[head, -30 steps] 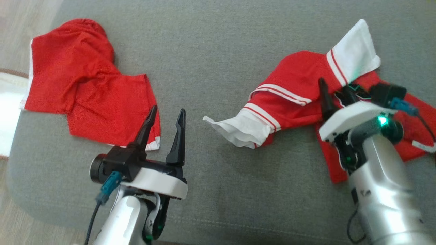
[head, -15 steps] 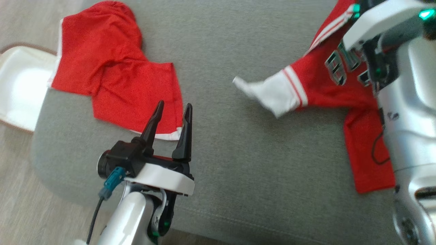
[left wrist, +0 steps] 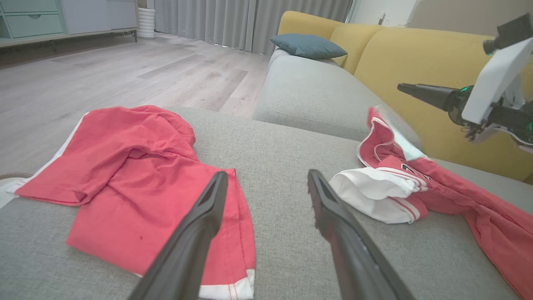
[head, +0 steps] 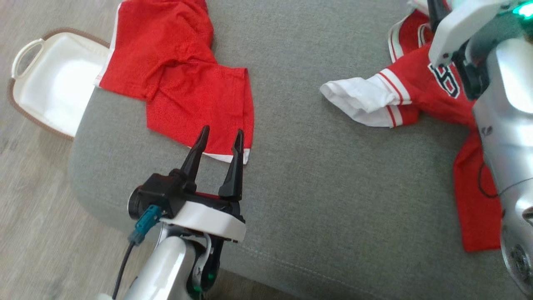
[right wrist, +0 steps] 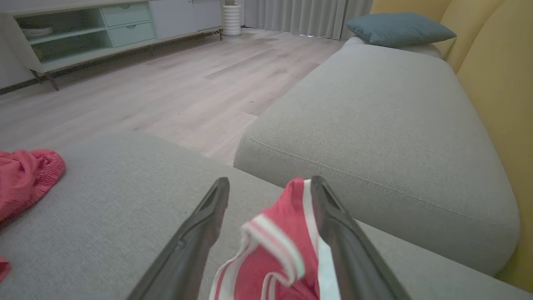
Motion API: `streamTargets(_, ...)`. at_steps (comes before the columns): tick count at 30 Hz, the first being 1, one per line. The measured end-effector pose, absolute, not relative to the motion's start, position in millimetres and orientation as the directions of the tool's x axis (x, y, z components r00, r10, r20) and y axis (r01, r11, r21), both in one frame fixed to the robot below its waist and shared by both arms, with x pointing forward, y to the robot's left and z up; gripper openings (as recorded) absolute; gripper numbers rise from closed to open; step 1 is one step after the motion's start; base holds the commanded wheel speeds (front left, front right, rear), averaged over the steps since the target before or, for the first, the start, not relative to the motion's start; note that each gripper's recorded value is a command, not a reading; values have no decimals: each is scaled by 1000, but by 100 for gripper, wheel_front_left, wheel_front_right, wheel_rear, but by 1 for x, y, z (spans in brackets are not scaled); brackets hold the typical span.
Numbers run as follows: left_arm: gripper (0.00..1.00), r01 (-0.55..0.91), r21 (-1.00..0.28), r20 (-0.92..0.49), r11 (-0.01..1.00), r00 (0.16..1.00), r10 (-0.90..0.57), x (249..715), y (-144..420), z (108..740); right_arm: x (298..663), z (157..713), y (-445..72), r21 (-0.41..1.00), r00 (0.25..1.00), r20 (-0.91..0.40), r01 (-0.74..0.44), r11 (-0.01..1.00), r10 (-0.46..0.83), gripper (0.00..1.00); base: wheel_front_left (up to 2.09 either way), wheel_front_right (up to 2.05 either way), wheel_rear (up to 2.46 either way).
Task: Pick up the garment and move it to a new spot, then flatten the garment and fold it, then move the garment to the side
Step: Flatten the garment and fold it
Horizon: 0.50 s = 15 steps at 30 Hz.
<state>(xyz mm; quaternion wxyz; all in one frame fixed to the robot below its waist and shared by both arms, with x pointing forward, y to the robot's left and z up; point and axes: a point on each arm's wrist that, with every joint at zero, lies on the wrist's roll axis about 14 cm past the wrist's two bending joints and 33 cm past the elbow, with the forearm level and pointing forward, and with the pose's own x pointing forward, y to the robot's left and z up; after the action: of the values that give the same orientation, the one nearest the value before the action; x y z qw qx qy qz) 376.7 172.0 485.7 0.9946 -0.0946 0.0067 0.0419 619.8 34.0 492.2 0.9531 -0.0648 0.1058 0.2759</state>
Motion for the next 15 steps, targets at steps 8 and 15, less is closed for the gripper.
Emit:
streamTargets(8,100,-42,-178,14,983,999,45,385,163,494,608,494,9,-100,851,-223,-505,857,476,100,0,0,0)
streamTargets(15,100,30,-174,68,984,998,-18,396,146,507,580,503,-30,-104,891,-134,-448,888,434,100,0,0,0)
